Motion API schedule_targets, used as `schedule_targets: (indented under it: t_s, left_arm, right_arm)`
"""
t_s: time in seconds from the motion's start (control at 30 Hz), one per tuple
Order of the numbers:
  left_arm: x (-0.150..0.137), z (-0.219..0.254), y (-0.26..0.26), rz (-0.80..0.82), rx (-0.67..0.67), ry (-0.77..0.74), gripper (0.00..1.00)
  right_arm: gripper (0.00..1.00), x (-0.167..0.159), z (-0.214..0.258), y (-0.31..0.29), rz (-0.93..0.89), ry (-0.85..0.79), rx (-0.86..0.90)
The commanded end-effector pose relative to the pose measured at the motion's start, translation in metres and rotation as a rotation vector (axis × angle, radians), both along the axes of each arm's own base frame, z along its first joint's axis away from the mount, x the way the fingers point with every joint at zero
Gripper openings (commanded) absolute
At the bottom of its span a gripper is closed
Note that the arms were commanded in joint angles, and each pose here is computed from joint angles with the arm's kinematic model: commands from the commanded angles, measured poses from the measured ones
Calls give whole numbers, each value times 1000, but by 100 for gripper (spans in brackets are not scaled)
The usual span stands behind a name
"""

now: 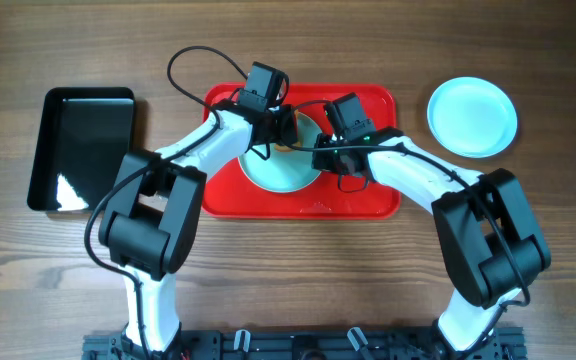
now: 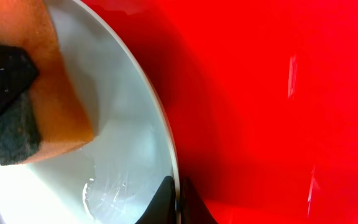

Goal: Clean dirty plates on tray and stack at the side
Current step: 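Scrub the tilted plate with the sponge using the left gripper, then lift the plate with the right gripper and carry it right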

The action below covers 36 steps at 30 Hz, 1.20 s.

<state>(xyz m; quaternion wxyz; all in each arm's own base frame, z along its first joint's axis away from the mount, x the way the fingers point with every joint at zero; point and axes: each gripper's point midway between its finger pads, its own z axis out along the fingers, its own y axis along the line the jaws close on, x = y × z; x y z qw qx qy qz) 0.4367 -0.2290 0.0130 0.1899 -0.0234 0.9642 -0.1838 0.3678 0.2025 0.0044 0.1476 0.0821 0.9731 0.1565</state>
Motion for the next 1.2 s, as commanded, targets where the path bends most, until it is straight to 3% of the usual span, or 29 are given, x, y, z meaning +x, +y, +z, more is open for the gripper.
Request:
schedule_targets:
  t_s: [0.0, 0.23, 0.6, 0.93, 1.17]
  left_arm:
    - [-2, -21, 11, 27, 60, 33, 4]
    - [-5, -15, 51, 113, 227, 29, 4]
    - [-7, 51, 106, 243, 465, -89, 4]
    - [-19, 107, 113, 266, 444, -156, 4]
    - [-42, 106, 111, 226, 417, -72, 4]
  right_arm:
    - [4, 3, 9, 2, 18, -21, 3]
    - [4, 4, 9, 0, 8, -24, -6]
    - [4, 2, 8, -1, -12, -13, -4]
    - [4, 14, 18, -7, -3, -55, -56]
    - [4, 40, 75, -24, 34, -142, -230]
